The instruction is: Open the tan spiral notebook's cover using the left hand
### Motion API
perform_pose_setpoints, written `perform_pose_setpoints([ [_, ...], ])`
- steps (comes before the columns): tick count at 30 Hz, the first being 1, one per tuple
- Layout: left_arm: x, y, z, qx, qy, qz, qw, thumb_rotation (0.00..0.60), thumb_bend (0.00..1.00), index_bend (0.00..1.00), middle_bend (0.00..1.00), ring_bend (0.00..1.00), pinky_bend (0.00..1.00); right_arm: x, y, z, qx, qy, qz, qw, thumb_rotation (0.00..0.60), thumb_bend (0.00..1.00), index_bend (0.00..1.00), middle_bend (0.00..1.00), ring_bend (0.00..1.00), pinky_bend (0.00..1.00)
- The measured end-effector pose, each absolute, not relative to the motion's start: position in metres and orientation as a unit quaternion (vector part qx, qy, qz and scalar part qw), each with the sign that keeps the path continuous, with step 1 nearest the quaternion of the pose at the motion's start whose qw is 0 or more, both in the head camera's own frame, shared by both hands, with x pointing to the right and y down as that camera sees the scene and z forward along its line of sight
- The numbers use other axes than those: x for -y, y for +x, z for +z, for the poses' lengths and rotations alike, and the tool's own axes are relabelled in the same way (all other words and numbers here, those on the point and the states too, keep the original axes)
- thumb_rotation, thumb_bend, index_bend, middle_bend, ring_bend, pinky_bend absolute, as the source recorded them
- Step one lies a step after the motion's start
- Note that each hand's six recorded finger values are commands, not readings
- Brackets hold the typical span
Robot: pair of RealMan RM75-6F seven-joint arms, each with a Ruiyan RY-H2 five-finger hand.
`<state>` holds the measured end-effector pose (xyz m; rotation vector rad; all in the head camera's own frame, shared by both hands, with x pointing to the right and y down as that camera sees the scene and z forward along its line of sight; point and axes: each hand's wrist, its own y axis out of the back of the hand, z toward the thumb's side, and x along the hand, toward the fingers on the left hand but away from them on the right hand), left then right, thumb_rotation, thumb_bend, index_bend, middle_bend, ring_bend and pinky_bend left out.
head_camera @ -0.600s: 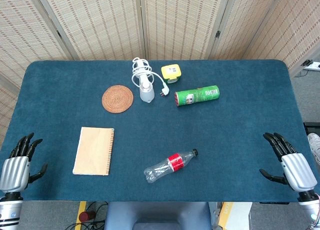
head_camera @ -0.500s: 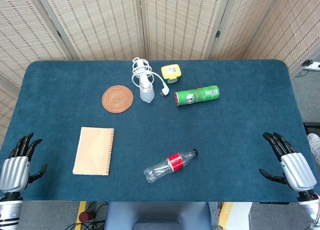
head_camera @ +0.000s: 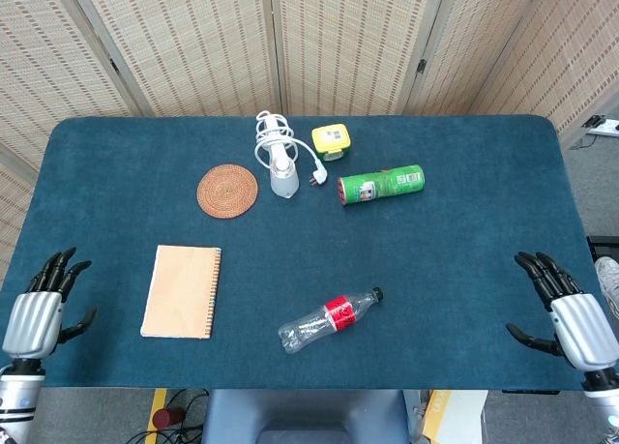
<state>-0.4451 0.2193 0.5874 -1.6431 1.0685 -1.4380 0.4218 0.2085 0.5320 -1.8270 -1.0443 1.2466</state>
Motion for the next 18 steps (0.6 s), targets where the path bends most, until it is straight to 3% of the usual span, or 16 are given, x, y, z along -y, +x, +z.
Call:
perform_pose_setpoints([
  [18,-0.181,-0.464,0.657,-0.333,-0.691,-0.524,0.369,0.6,0.31,0.24,0.08,0.05,0.22,-0.211,0.422,0.517,0.405,-0.692,0.48,0.355,0.6,0.22,0.0,0.12,0.01,0.15],
])
